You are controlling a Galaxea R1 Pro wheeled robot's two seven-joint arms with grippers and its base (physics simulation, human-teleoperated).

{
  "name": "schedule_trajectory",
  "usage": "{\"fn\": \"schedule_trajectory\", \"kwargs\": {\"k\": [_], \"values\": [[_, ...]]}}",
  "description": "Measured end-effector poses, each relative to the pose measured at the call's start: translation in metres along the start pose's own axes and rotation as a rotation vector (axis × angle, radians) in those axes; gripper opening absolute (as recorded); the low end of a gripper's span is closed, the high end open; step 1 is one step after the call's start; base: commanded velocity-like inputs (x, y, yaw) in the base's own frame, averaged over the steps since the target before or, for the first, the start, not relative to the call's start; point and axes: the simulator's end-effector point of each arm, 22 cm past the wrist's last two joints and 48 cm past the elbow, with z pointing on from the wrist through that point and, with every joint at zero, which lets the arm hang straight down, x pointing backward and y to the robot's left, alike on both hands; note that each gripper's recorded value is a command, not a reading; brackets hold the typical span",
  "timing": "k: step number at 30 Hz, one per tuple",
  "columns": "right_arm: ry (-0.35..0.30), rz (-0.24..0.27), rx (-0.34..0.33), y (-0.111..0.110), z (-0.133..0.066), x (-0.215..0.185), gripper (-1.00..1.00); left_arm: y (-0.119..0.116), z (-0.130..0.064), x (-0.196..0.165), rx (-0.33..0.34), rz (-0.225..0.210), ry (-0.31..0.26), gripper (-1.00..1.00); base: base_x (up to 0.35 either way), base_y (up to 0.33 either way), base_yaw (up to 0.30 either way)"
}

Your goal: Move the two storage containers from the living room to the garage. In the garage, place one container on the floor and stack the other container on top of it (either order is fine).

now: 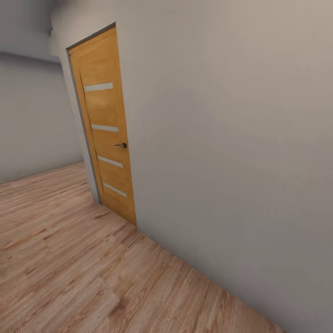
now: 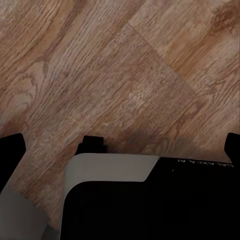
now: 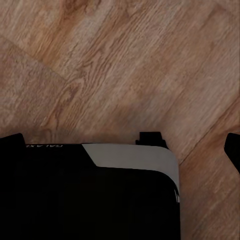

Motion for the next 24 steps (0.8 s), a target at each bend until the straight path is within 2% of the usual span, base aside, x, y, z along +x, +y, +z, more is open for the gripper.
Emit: {"fn": "schedule_trajectory", "kwargs": {"k": [24], "values": [[-0.001,-0.002,-0.001,0.0005,0.0001,-0.0003,1.00,-0.0008,0.0001,0.0007,0.000,-0.001,0.001,1.00,0.004,0.000,0.271]]}}
